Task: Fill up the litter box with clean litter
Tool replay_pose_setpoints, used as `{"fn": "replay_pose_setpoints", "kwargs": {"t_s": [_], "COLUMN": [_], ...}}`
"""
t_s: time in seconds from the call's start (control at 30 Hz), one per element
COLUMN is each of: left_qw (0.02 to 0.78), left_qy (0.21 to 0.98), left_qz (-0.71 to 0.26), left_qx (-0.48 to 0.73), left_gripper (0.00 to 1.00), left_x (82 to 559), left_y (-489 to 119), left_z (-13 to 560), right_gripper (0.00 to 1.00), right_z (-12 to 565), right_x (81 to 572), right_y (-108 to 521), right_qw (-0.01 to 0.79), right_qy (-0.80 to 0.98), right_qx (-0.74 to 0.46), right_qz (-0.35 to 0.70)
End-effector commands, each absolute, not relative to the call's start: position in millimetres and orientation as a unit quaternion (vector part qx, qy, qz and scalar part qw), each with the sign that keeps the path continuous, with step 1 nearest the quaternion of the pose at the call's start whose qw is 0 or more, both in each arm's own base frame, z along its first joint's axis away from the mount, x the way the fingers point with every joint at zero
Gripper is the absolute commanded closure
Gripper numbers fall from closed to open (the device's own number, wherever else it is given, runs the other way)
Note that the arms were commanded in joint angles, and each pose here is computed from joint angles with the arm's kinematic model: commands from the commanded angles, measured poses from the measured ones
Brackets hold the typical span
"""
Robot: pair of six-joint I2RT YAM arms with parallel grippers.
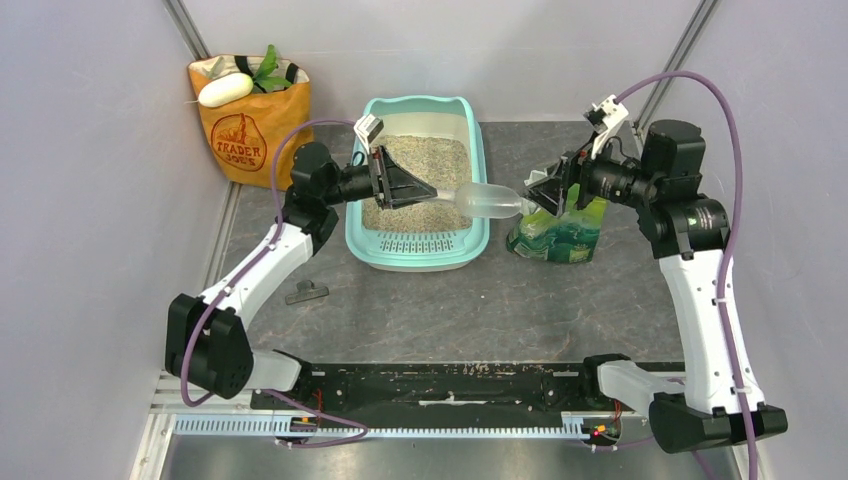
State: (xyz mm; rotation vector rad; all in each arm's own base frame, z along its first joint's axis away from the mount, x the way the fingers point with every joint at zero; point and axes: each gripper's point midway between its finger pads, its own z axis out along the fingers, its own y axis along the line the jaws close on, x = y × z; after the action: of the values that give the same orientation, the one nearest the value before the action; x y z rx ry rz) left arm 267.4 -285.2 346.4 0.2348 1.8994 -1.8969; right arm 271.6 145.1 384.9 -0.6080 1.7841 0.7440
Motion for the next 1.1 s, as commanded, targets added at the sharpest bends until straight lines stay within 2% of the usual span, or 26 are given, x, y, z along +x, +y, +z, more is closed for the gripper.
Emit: {"fn": "replay_pose_setpoints", "kwargs": {"t_s": [0.0,0.23,0.37,0.43,0.5,0.7,0.83,0.9,1.07], "left_qw": [0.276,0.284,0.286,0.289,0.288,0.287,0.281,0.27,0.253], "left_qy": [0.649,0.632,0.62,0.617,0.617,0.621,0.631,0.643,0.651], "left_qz": [-0.7,-0.712,-0.72,-0.722,-0.722,-0.718,-0.709,-0.702,-0.697], "left_qx": [0.113,0.118,0.123,0.123,0.123,0.129,0.142,0.147,0.166], "left_gripper": [0.98,0.98,0.98,0.98,0.98,0.98,0.98,0.97,0.8], "left_x": [261.7,254.7,252.3,252.2,251.2,247.1,241.5,240.0,231.5], "left_y": [-281.3,-279.5,-279.9,-280.2,-280.9,-282.9,-284.8,-286.3,-288.0], "left_z": [377.7,382.3,386.6,387.6,387.1,381.9,376.3,370.5,365.8], "right_gripper": [0.15,0.17,0.22,0.29,0.44,0.73,1.0,1.0,1.0], "right_z": [377.8,375.1,373.1,373.0,371.1,364.7,366.7,367.0,358.5], "right_x": [255.4,262.8,269.7,270.2,270.3,266.6,266.1,266.0,266.0], "right_y": [157.5,173.3,179.6,183.0,185.7,188.5,189.0,189.1,188.5], "right_qw": [0.464,0.441,0.418,0.409,0.402,0.381,0.38,0.377,0.366], "right_qy": [0.758,0.751,0.749,0.742,0.739,0.739,0.739,0.74,0.748], "right_qx": [-0.271,-0.179,-0.152,-0.139,-0.129,-0.125,-0.139,-0.148,-0.162], "right_qz": [0.37,0.458,0.492,0.512,0.526,0.541,0.539,0.537,0.529]}}
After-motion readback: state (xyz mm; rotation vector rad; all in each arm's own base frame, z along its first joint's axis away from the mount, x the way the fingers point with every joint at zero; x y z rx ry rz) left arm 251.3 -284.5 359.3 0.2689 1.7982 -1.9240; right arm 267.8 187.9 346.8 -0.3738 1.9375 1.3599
